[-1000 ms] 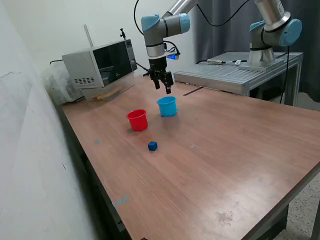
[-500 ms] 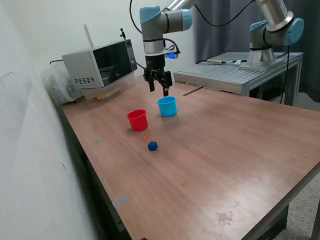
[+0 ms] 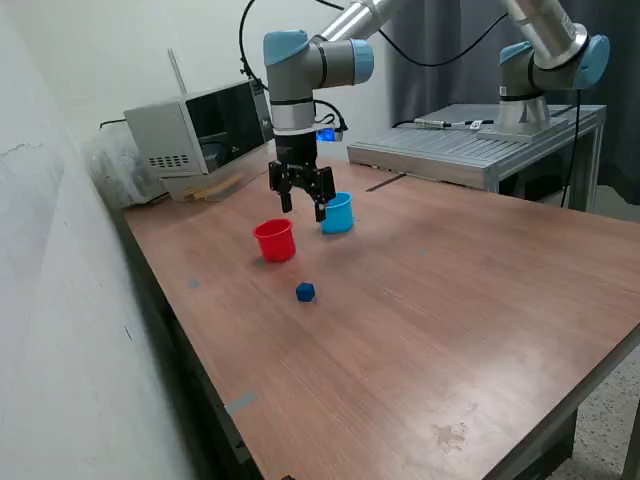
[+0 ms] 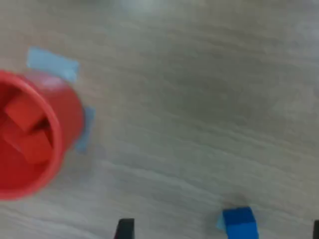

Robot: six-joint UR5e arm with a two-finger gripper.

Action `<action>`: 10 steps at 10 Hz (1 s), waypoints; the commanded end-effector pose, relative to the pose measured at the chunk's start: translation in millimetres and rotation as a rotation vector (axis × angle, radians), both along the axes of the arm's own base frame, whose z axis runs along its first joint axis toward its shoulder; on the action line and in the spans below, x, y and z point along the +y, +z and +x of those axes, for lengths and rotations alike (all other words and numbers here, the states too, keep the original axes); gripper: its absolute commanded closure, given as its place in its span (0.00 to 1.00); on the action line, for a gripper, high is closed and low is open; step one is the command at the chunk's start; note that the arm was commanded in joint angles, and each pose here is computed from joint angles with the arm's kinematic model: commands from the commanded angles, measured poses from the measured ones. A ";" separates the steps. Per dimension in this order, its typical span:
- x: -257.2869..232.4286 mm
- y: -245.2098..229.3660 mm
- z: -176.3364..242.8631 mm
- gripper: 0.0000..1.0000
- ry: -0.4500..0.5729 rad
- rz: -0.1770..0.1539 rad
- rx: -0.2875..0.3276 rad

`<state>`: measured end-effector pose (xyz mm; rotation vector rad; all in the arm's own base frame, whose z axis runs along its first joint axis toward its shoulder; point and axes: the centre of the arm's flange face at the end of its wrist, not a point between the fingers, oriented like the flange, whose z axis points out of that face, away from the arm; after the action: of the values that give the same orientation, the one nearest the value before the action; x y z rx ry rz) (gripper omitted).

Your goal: Place red objects in the red bin, and blue objects in the blue bin.

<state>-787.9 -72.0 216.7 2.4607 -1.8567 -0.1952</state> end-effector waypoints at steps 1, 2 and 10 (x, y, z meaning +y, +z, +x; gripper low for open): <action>-17.0 -20.7 -27.2 0.00 0.067 -0.023 0.004; -25.6 -34.9 -35.4 0.00 0.109 -0.023 -0.002; -28.0 -102.4 -63.9 0.00 0.145 -0.031 -0.031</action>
<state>-850.4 -99.9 117.3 2.5773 -1.6703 -0.1227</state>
